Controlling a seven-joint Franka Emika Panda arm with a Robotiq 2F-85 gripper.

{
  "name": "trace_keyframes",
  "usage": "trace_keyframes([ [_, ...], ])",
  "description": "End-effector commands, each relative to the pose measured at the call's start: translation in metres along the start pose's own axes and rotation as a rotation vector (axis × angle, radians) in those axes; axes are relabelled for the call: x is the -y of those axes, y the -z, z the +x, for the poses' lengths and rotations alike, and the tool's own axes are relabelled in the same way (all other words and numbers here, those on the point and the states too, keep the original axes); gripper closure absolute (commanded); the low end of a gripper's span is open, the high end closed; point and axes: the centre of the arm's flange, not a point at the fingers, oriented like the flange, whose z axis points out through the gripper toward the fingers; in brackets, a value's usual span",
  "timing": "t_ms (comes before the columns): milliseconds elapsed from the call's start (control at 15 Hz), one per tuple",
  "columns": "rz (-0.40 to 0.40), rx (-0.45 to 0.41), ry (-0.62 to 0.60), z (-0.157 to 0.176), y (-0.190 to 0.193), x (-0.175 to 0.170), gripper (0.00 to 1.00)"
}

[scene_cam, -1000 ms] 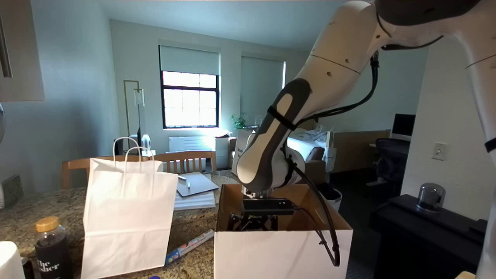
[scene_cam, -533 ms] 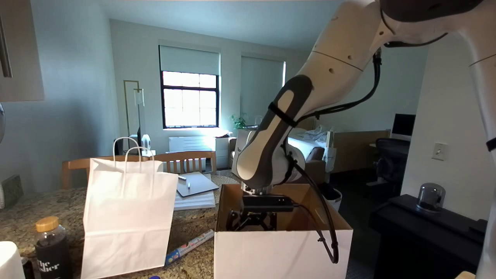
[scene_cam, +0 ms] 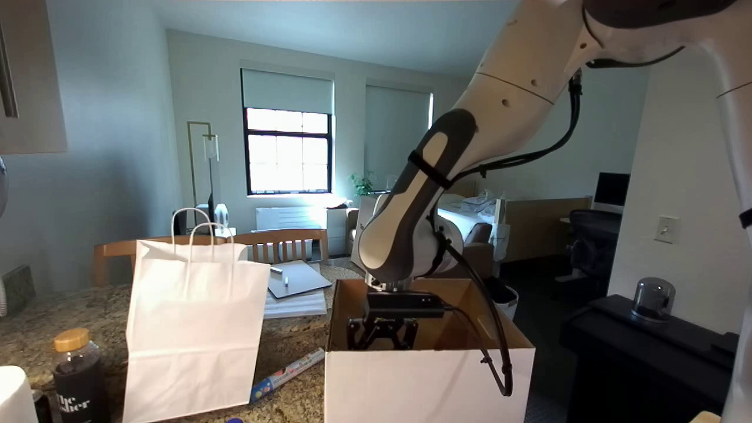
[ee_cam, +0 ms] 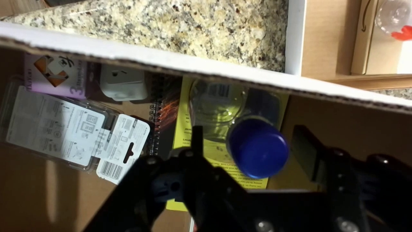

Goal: Remove two bottles from the box

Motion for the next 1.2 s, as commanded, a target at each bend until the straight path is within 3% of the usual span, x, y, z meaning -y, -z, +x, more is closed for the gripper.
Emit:
trace_keyframes([
  [0, 0.015, 0.013, 0.018, -0.007, 0.008, -0.009, 0.59],
  [200, 0.016, 0.012, 0.020, -0.006, 0.010, -0.009, 0.76],
  [733, 0.014, 0.005, 0.015, -0.008, 0.013, -0.009, 0.80],
  [800, 0.015, 0.001, 0.016, -0.010, 0.015, -0.009, 0.30],
  [867, 0.013, -0.003, 0.014, -0.011, 0.016, -0.009, 0.29],
  [1133, 0.012, 0.000, 0.011, -0.012, 0.018, -0.011, 0.05],
])
